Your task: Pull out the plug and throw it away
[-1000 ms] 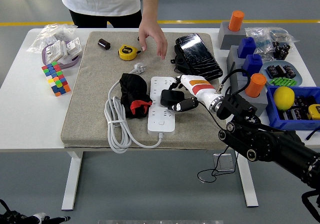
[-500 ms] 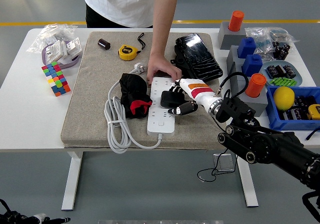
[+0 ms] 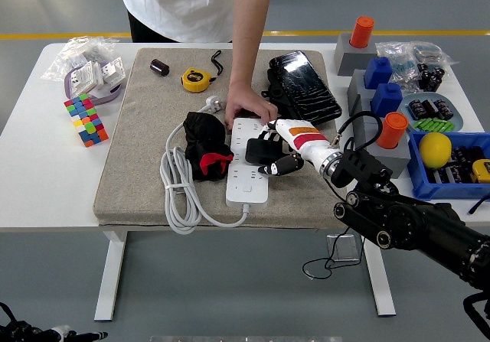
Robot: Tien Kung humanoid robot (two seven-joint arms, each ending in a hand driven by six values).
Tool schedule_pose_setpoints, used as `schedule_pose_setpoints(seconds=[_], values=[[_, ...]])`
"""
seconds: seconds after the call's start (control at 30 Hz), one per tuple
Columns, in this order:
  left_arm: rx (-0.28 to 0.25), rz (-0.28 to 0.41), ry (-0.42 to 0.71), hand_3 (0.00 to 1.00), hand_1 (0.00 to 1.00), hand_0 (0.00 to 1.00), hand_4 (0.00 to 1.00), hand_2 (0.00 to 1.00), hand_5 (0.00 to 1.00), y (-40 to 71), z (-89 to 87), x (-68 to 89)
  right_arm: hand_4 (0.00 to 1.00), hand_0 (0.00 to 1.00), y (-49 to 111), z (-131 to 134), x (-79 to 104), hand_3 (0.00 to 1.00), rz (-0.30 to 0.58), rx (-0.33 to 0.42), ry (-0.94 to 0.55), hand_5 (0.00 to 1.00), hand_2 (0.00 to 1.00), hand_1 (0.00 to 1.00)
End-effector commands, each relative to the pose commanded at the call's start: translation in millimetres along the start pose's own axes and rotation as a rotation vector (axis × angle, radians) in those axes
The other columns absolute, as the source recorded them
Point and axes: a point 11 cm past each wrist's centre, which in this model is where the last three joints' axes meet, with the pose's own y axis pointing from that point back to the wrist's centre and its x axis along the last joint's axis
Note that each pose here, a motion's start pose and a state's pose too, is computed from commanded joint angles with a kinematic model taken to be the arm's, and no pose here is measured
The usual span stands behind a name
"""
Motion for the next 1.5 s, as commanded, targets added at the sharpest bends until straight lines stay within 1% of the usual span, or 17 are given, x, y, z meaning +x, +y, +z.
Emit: schedule_pose_setpoints(seconds=[0.1, 0.13, 0.3, 0.33, 0.5, 0.53, 0.7, 0.73, 1.17, 1.5], values=[[0.002, -0.001, 0.000, 0.667, 0.674, 0.537, 0.827, 0.699, 0.655, -0.1, -1.0, -0.5, 0.986, 0.205, -0.2, 0.1, -0.2, 0.512, -0.004, -0.006, -0.003, 0.042, 0.347, 0.237], [0.002, -0.001, 0.000, 0.667, 0.674, 0.539, 0.828, 0.699, 0.653, -0.2, -1.2, -0.6, 0.992, 0.120, -0.3, 0.2, -0.2, 0.490, -0.006, -0.009, -0.005, 0.057, 0.277, 0.156], [0.001, 0.000, 0.004, 0.667, 0.674, 0.539, 0.828, 0.699, 0.653, -0.2, -1.2, 0.0, 0.992, 0.120, -1.6, -1.0, 0.5, 0.490, -0.020, -0.018, -0.015, 0.057, 0.277, 0.156], [0.001, 0.000, 0.004, 0.666, 0.675, 0.539, 0.828, 0.699, 0.648, -0.1, -1.1, 0.2, 0.994, 0.089, -1.9, -1.1, 0.5, 0.469, -0.024, -0.021, -0.017, 0.059, 0.249, 0.146], [-0.001, 0.002, 0.003, 0.666, 0.675, 0.539, 0.828, 0.699, 0.648, 0.0, -0.2, 0.8, 0.994, 0.089, -2.9, 0.0, 0.5, 0.469, -0.044, -0.038, -0.032, 0.059, 0.249, 0.146], [-0.001, 0.002, 0.004, 0.667, 0.674, 0.539, 0.829, 0.699, 0.645, -0.1, -0.4, 0.8, 0.984, 0.048, -3.0, 0.1, 0.5, 0.341, -0.046, -0.040, -0.035, 0.090, 0.206, 0.128], [0.000, 0.002, 0.008, 0.667, 0.674, 0.539, 0.829, 0.699, 0.645, -0.2, -1.4, 0.6, 0.984, 0.048, -3.6, 1.3, 2.0, 0.341, -0.048, -0.050, -0.047, 0.090, 0.206, 0.128], [0.001, 0.001, 0.008, 0.667, 0.674, 0.540, 0.830, 0.699, 0.645, -0.3, -1.6, 0.6, 0.977, 0.024, -3.7, 1.4, 2.7, 0.266, -0.045, -0.051, -0.051, 0.116, 0.192, 0.122], [0.000, 0.003, 0.006, 0.668, 0.675, 0.540, 0.830, 0.699, 0.642, -0.2, -1.0, 1.2, 0.975, 0.022, -6.9, -0.2, 16.7, 0.254, 0.015, -0.052, -0.126, 0.116, 0.185, 0.118], [0.000, 0.003, 0.004, 0.668, 0.675, 0.540, 0.831, 0.699, 0.642, -0.3, -1.1, 0.6, 0.972, 0.022, -6.8, -0.8, 17.7, 0.251, 0.023, -0.052, -0.152, 0.122, 0.184, 0.117]])
